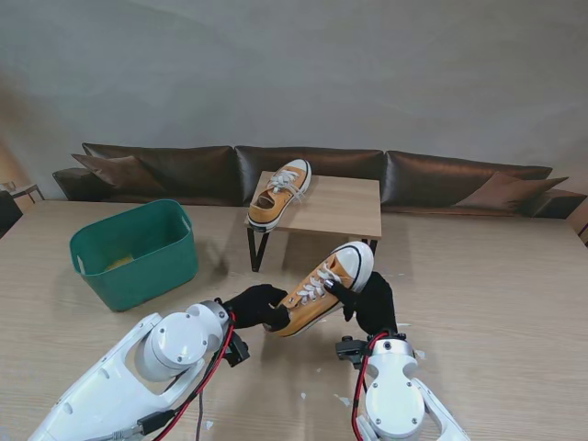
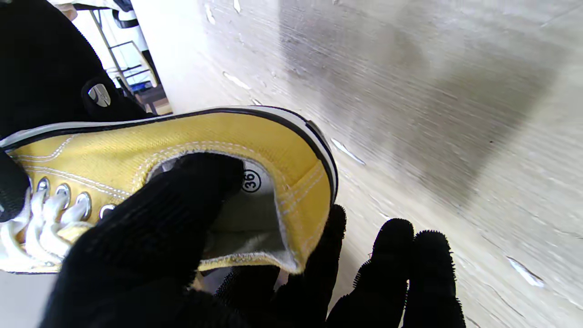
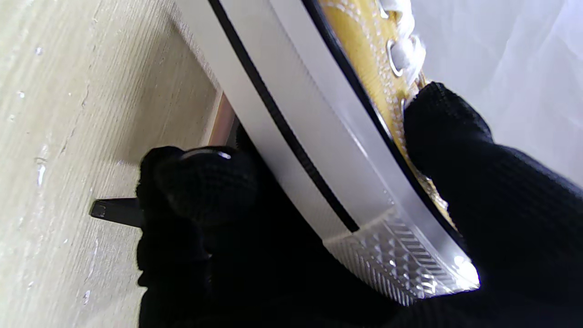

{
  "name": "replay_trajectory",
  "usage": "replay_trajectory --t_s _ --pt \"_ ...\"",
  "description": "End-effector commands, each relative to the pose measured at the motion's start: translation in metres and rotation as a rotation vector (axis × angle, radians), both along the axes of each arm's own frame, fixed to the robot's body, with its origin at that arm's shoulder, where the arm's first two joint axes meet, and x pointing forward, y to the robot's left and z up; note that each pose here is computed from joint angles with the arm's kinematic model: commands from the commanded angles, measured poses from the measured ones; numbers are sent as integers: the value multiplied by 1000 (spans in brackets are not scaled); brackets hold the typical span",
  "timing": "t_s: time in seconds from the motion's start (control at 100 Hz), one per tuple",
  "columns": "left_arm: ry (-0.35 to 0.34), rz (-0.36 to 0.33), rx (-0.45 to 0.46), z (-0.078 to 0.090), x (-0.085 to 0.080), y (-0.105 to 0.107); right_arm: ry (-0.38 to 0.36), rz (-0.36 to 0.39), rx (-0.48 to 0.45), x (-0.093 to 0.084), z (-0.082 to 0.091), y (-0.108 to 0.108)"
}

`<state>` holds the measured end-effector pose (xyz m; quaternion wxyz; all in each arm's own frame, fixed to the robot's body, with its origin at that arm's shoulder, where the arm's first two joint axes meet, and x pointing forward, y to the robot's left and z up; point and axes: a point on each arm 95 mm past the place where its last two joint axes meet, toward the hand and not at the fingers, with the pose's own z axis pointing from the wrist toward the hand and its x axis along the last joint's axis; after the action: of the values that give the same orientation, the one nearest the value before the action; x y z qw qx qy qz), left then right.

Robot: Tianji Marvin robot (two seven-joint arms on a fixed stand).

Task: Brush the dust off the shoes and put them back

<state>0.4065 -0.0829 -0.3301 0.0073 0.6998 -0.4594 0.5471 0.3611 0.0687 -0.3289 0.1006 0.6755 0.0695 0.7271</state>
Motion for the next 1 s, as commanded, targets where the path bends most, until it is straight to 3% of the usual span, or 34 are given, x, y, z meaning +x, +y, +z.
replay_trajectory --t_s 0.0,0.16,0.47,0.71,0.99 --pt "14 -13 5 2 -5 2 -14 27 6 1 8 3" --pt "4 2 4 8 -12 12 5 41 -5 4 9 1" --pt "-96 36 31 24 -20 31 44 84 -41 11 11 -2" --pt "-166 70 55 30 -23 43 130 200 -68 14 15 4" --pt "-185 99 100 23 -28 51 258 355 -116 14 8 18"
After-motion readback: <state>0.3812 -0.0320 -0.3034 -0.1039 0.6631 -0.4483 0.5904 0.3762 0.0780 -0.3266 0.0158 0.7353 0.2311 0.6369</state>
